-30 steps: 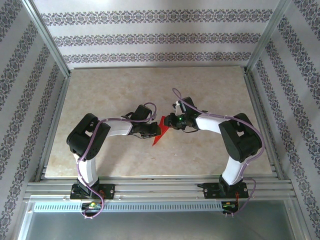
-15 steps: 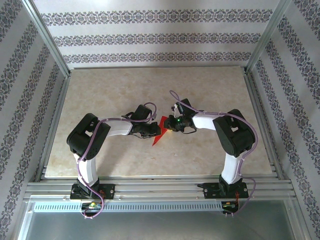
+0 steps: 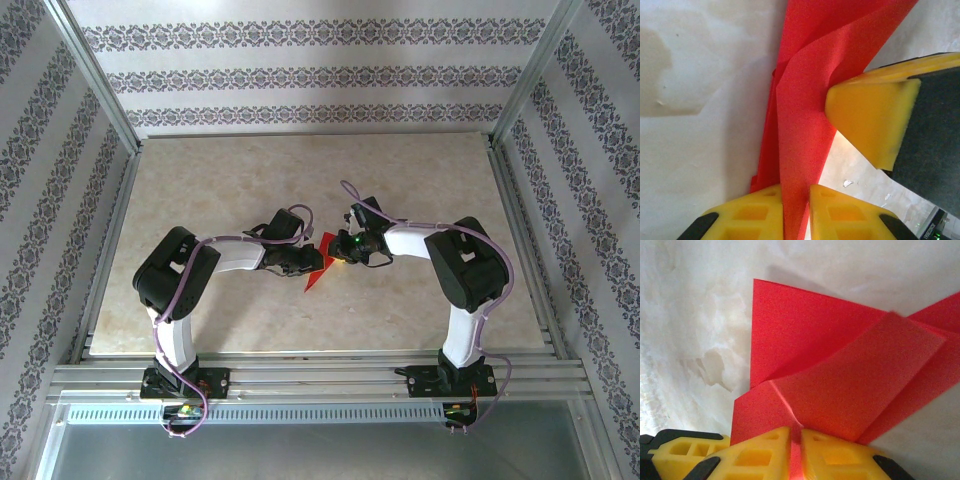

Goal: Fold a paper plane with a square sheet of paper (pick it up from the middle)
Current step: Fold the wing for the fifth time at the center of the table.

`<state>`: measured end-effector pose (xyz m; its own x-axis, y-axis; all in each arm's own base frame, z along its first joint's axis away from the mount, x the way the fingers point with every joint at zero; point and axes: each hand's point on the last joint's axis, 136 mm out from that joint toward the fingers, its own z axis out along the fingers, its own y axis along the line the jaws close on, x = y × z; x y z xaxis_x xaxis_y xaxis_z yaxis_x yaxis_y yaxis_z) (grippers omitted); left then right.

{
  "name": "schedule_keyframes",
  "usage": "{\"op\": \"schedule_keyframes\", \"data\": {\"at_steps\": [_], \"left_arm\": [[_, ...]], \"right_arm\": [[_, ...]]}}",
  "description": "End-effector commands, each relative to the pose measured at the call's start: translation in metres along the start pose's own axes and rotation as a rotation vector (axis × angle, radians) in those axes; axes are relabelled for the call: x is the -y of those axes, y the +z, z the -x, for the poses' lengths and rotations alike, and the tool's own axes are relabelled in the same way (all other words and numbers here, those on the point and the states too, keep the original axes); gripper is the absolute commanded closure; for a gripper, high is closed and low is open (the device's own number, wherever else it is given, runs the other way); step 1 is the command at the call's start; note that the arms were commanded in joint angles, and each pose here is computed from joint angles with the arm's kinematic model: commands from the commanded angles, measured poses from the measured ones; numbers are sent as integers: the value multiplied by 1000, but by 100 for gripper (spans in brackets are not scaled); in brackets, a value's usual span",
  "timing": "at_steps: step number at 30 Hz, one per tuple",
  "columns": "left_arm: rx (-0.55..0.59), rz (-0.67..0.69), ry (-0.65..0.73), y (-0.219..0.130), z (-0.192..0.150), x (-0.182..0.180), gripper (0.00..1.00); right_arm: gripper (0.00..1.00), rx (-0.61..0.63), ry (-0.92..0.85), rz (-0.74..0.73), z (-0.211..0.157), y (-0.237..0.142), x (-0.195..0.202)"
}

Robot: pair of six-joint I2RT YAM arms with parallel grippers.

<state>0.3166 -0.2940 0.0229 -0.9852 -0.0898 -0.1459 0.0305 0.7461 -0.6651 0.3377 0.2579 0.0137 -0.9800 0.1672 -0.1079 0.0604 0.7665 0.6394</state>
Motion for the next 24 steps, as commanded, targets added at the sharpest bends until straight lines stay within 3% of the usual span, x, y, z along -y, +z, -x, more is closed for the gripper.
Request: {"op": "schedule_keyframes", "data": {"at_steps": [1, 10, 16, 24], "left_arm": [[-49, 65, -67, -9, -17, -18, 78], [-46, 58, -78, -23, -27, -15, 76], [-59, 38, -85, -23, -34, -17, 79], [-59, 107, -80, -19, -35, -33, 85]], "right_arm": [[81, -40, 91, -185, -12, 10, 51], [82, -77, 96, -242, -17, 13, 59], [82, -79, 92, -246, -17, 13, 59], [82, -89, 97, -254, -19, 15, 61]]}}
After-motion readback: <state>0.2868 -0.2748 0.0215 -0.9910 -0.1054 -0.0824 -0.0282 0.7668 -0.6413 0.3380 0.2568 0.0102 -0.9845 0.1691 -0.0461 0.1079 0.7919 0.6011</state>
